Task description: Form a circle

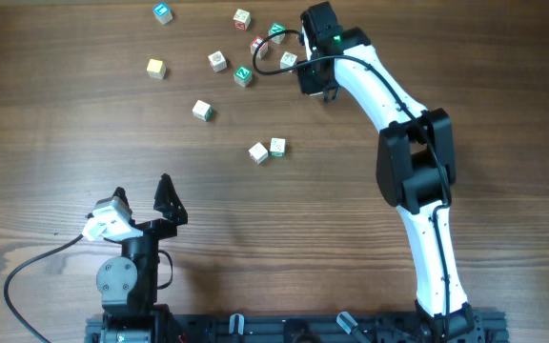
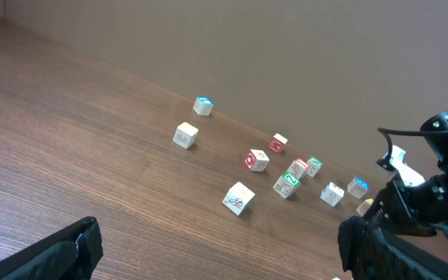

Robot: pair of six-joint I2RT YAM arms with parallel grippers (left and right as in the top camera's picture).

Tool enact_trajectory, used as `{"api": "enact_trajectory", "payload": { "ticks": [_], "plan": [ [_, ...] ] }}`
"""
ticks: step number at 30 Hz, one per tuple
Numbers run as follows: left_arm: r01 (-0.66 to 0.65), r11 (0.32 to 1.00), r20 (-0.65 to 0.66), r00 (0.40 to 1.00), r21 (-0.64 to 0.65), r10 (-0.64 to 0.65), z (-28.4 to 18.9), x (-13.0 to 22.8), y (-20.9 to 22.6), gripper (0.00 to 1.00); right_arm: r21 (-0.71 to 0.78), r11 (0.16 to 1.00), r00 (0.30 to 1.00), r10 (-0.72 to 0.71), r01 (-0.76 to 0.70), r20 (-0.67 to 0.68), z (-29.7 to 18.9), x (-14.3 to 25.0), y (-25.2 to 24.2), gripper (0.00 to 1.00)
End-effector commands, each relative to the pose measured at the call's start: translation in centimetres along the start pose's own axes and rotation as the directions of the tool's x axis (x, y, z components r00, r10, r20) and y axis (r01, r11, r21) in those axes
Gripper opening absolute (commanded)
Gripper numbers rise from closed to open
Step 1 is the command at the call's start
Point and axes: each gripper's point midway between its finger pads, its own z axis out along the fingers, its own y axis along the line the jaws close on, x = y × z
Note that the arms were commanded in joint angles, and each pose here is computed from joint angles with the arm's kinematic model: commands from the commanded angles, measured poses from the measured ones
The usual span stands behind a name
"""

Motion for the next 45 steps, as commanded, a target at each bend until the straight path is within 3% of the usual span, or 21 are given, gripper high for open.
{"api": "enact_trajectory", "payload": {
  "ticks": [1, 4, 7, 11, 14, 21, 25, 27, 29, 33, 35, 41, 45],
  "plan": [
    [-0.012, 1.000, -0.004, 1.000, 0.009, 0.012, 0.0, 0.2, -0.2, 1.00, 0.003, 1.000, 0.999, 0.005, -0.005, 0.034, -4.6, -0.8, 0.2, 0.24],
    [-0.012, 1.000, -0.004, 1.000, 0.009, 0.012, 0.0, 0.2, -0.2, 1.00, -0.113, 0.993, 0.999, 0.035, -0.035, -0.006, -9.5, 0.4, 1.9, 0.23],
    [-0.012, 1.000, -0.004, 1.000, 0.009, 0.012, 0.0, 0.2, -0.2, 1.00, -0.228, 0.970, 0.983, 0.048, -0.088, -0.174, -11.4, 4.4, 3.9, 0.21],
    [-0.012, 1.000, -0.004, 1.000, 0.009, 0.012, 0.0, 0.2, -0.2, 1.00, -0.189, 0.976, 0.896, 0.014, -0.109, -0.443, -12.1, 11.3, 4.6, 0.20],
    [-0.012, 1.000, -0.004, 1.000, 0.009, 0.012, 0.0, 0.2, -0.2, 1.00, -0.175, 0.981, 0.843, -0.023, -0.085, -0.538, -11.7, 14.6, 6.0, 0.21],
    [-0.012, 1.000, -0.004, 1.000, 0.009, 0.012, 0.0, 0.2, -0.2, 1.00, -0.165, 0.986, 0.771, -0.092, -0.018, -0.630, -10.7, 19.2, 9.0, 0.22],
    [-0.012, 1.000, -0.004, 1.000, 0.009, 0.012, 0.0, 0.2, -0.2, 1.00, -0.200, 0.979, 0.754, -0.103, -0.038, -0.649, -11.7, 19.8, 9.6, 0.18],
    [-0.013, 1.000, -0.004, 1.000, 0.009, 0.013, 0.0, 0.2, -0.2, 1.00, -0.270, 0.962, 0.775, -0.133, -0.051, -0.617, -13.9, 19.2, 10.6, 0.15],
    [-0.012, 1.000, -0.004, 1.000, 0.009, 0.012, 0.0, 0.2, -0.2, 1.00, -0.296, 0.955, 0.850, -0.143, -0.015, -0.506, -17.7, 17.5, 10.4, 0.15],
    [-0.012, 1.000, -0.004, 1.000, 0.009, 0.012, 0.0, 0.2, -0.2, 1.00, -0.219, 0.972, 0.965, -0.135, 0.085, -0.225, -25.3, 14.8, 7.7, 0.15],
    [-0.012, 1.000, -0.004, 1.000, 0.009, 0.012, 0.0, 0.2, -0.2, 1.00, -0.203, 0.974, 0.986, -0.129, 0.105, -0.108, -26.8, 14.3, 7.0, 0.15],
    [-0.012, 1.000, -0.004, 1.000, 0.009, 0.012, 0.0, 0.2, -0.2, 1.00, -0.184, 0.970, 0.972, -0.186, 0.158, -0.147, -19.5, 17.1, 6.6, 0.14],
    [-0.012, 1.000, -0.004, 1.000, 0.009, 0.012, 0.0, 0.2, -0.2, 1.00, -0.215, 0.964, 0.981, -0.178, 0.158, -0.076, -14.7, 17.4, 7.4, 0.15]
  ]
}}
